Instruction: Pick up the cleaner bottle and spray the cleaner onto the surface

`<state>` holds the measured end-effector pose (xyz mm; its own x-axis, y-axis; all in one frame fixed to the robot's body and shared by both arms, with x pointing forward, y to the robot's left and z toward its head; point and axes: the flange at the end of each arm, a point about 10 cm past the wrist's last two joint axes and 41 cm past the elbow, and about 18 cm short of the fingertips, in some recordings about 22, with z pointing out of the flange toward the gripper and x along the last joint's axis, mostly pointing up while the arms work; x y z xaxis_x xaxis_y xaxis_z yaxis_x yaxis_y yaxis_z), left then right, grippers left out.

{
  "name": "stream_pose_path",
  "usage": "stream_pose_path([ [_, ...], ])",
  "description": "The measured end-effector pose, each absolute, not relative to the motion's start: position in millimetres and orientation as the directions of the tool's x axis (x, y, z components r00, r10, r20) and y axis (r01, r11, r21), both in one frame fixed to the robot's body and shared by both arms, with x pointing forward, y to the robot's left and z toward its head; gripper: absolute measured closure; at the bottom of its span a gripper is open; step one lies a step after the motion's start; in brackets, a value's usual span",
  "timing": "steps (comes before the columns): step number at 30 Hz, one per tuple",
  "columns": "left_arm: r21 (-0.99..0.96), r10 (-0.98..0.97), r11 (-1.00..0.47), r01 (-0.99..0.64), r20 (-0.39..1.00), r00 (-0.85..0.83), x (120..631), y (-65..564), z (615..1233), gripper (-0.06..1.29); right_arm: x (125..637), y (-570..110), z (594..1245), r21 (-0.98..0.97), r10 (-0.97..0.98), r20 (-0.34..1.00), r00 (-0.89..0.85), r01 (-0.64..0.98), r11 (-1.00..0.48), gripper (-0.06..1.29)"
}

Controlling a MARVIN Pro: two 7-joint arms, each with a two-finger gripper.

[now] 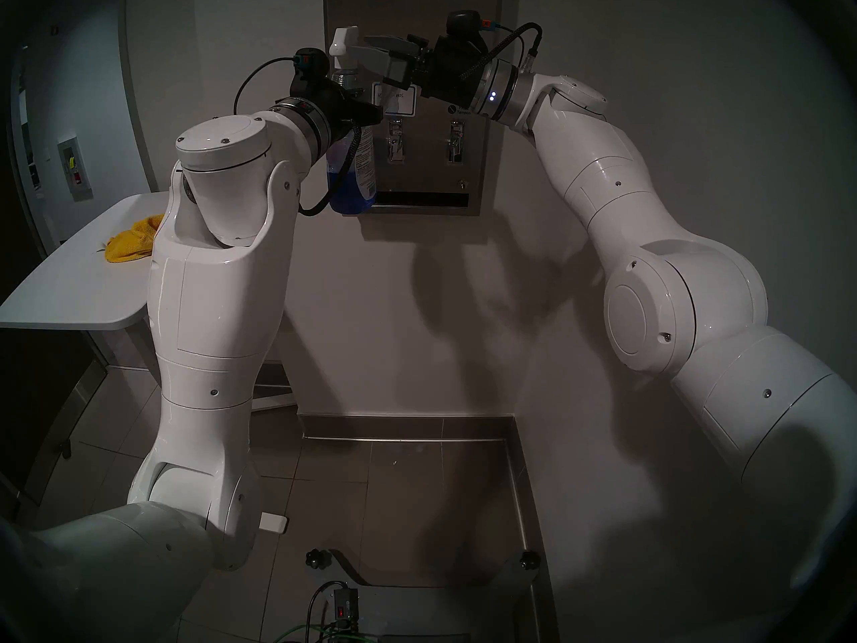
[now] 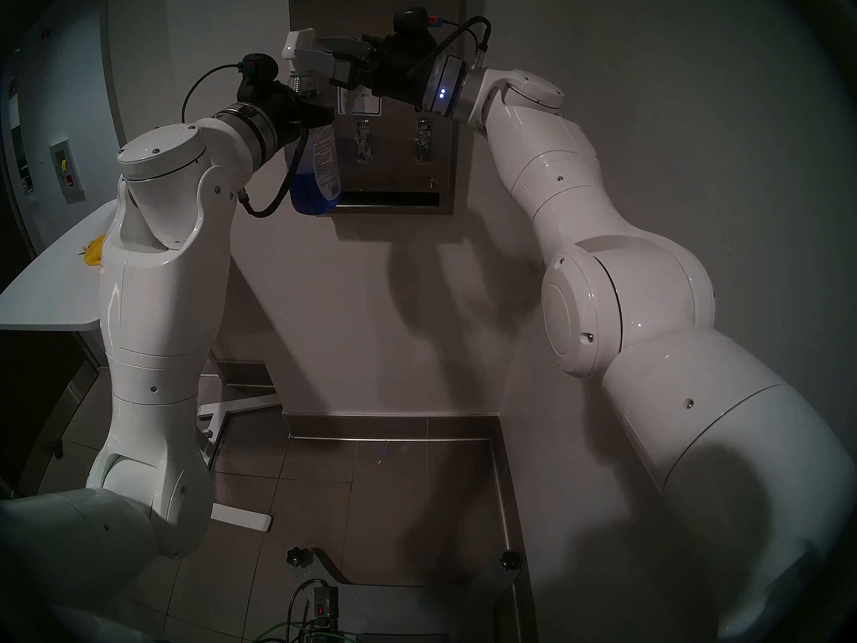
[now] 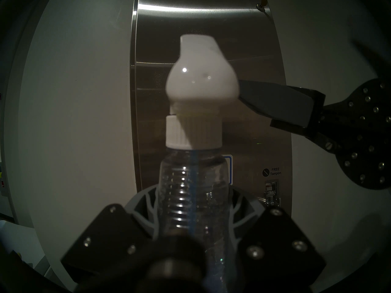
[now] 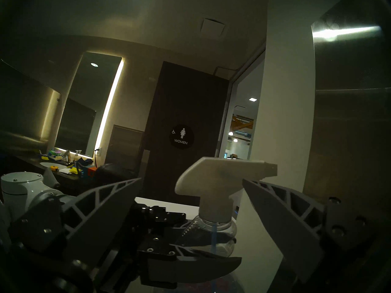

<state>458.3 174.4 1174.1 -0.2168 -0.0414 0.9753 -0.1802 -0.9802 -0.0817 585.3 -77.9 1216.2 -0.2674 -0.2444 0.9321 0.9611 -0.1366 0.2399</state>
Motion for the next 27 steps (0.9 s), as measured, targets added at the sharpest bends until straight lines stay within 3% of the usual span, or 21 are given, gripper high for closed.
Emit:
stream_pose_path([
  [11,-0.082,-0.041,-0.98,-0.18,0.975,-0.218,458,174,1174,0.84,601,-78,1202,0.187,-0.214,0.949,-0.231,0.96,-0.209,-0.01],
  [27,-0.081,-0.041,-0.98,-0.18,0.975,-0.218,458,175,1174,0.84,601,-75,1208,0.178,-0.226,0.95,-0.217,0.967,-0.182,-0.01],
])
